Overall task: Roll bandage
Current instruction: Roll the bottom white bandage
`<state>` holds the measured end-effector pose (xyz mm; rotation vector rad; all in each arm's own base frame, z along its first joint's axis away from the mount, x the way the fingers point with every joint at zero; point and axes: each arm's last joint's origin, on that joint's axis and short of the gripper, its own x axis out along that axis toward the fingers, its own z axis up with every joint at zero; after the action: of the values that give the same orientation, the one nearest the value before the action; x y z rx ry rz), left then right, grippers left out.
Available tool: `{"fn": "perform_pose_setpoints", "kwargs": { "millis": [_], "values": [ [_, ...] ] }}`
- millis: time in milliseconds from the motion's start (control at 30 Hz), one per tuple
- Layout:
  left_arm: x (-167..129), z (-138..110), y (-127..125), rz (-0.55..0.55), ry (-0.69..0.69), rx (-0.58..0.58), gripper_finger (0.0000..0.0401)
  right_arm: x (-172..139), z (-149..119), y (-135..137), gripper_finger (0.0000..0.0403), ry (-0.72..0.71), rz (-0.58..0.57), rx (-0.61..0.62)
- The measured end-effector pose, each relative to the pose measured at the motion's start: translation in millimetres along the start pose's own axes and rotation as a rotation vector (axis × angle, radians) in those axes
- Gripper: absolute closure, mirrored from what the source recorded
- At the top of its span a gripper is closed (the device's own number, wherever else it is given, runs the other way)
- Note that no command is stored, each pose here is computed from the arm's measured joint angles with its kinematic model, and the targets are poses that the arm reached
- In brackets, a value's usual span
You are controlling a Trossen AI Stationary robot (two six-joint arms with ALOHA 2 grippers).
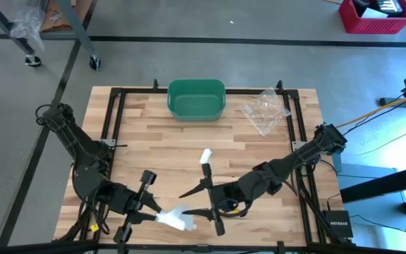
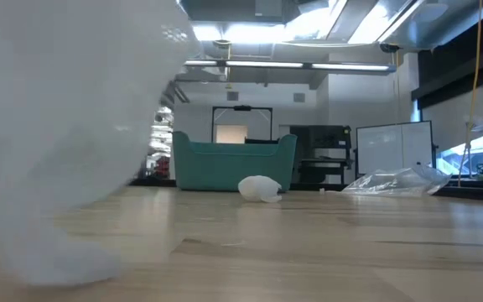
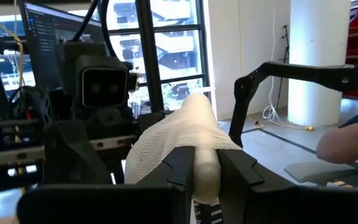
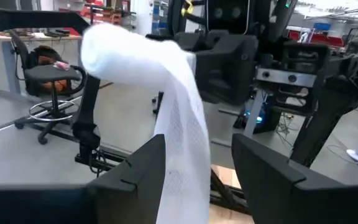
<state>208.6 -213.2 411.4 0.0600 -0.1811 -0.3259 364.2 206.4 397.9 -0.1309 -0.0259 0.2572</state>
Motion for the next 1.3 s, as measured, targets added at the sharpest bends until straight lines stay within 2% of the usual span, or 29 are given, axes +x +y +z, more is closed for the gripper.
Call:
{"fn": "perform_pose_setpoints", "kwargs": {
  "millis": [233,400,667,1000,1167,1300],
  "values": [
    [-0.1,0.0,-0.5,-0.001,-0.002,0.004,0.0361,8.1,-1.7,-2.9,0.0215,-0.065,-0.012,0.017],
    [0.1,-0.5,-0.1,0.002,0.002,0.009,0.0361,18.1,-8.2,-3.6,0.0215,-0.115,0.042,0.023],
    [0.1,-1.4,0.0,0.006,0.011,0.015,0.0361,25.5,-12.2,-11.6,0.0218,-0.157,0.019,0.031],
    [-0.1,-1.3,-0.3,0.007,0.011,0.014,0.0361,26.1,-12.9,-10.0,0.0304,-0.162,0.060,0.027],
    [0.2,-1.4,0.2,0.009,0.011,0.015,0.0361,27.6,-14.1,-16.7,0.0326,-0.157,0.047,0.025],
    [1.9,-3.2,0.8,0.013,0.017,0.022,0.0361,30.2,-17.1,-22.7,0.0369,-0.147,0.010,0.018]
  ]
}}
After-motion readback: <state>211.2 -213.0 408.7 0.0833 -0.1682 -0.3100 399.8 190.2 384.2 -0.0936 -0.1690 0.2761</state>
